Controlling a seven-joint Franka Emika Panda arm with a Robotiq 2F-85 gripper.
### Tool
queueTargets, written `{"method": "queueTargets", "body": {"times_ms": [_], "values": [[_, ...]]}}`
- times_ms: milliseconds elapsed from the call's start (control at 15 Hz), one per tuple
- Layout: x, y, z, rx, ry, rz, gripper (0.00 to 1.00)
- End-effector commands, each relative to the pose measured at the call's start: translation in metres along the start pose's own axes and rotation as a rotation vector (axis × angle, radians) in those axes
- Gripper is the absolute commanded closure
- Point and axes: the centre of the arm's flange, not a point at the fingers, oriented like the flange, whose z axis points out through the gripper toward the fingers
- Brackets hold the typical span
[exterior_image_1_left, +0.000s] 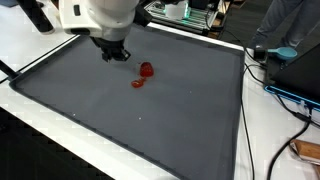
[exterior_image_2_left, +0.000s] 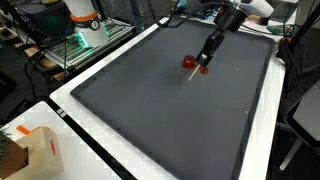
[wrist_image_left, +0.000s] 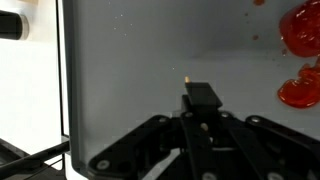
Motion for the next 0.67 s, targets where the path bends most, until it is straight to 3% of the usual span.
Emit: {"method": "queueTargets", "body": {"times_ms": [0, 600], "values": [[-0.019, 0.021, -0.002, 0.141, -0.001, -0.075, 0.97], [-0.034, 0.050, -0.016, 0.372, 0.044, -0.231, 0.97]]}}
